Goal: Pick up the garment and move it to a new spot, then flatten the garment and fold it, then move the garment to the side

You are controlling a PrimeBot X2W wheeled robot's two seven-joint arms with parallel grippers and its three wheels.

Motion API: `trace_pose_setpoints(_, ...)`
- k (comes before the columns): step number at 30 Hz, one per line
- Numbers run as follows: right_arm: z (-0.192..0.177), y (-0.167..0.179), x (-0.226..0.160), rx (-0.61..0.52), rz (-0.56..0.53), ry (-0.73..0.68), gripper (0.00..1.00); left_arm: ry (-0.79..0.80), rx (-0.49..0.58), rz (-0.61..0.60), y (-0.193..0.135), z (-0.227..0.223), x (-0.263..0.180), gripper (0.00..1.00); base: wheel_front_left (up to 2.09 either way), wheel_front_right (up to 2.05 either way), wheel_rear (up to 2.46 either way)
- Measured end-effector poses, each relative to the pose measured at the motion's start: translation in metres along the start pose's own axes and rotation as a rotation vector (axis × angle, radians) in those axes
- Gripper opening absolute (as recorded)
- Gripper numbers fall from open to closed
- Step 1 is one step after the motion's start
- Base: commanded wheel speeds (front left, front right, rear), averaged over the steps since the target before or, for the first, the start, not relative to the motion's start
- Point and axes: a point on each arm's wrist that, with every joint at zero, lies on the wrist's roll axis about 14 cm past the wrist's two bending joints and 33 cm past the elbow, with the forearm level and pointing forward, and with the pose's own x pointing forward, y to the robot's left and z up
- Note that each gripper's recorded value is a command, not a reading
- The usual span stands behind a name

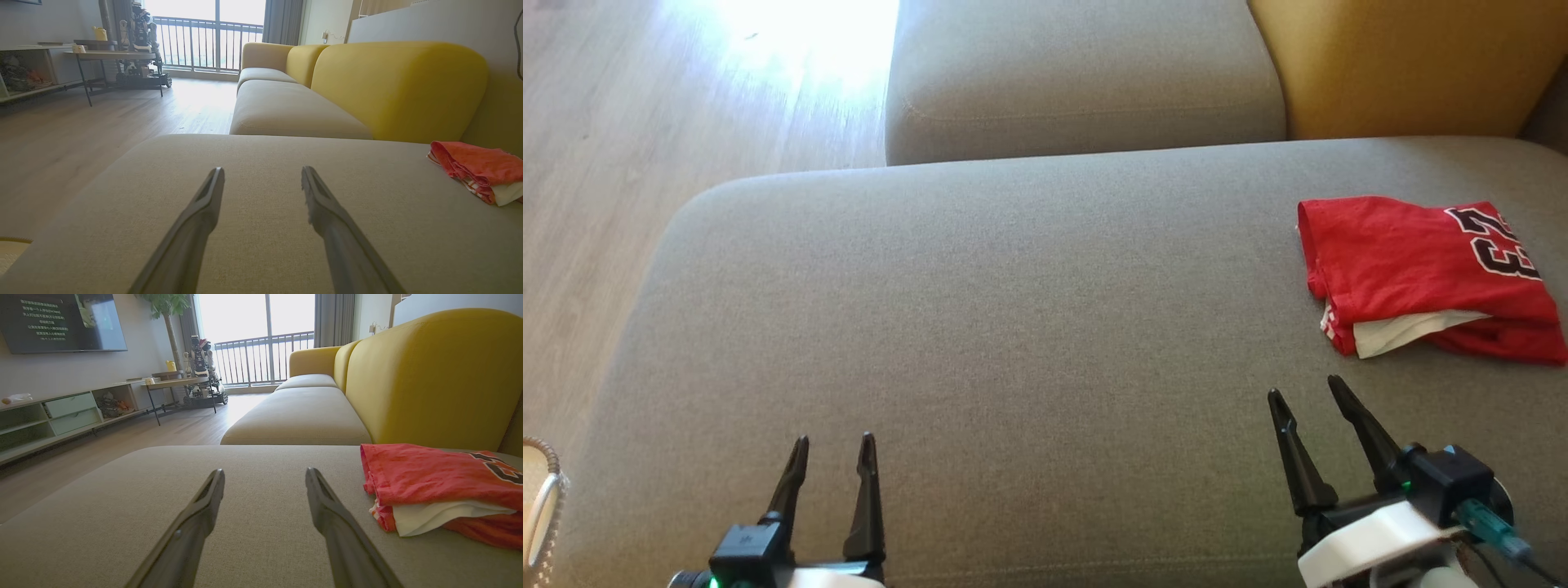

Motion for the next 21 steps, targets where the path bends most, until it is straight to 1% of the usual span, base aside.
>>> trace_pose_setpoints(6,-0.003,0.000,-0.008,0.002,-0.005,0.011,1.00,0.000,0.001,0.006,0.002,0.000,-0.003,1.00,0.00,0.00,0.00)
trace_pose_setpoints(21,-0.004,-0.005,-0.011,0.022,-0.025,0.012,1.00,-0.011,0.018,-0.002,0.002,0.003,-0.002,1.00,0.00,0.00,0.00)
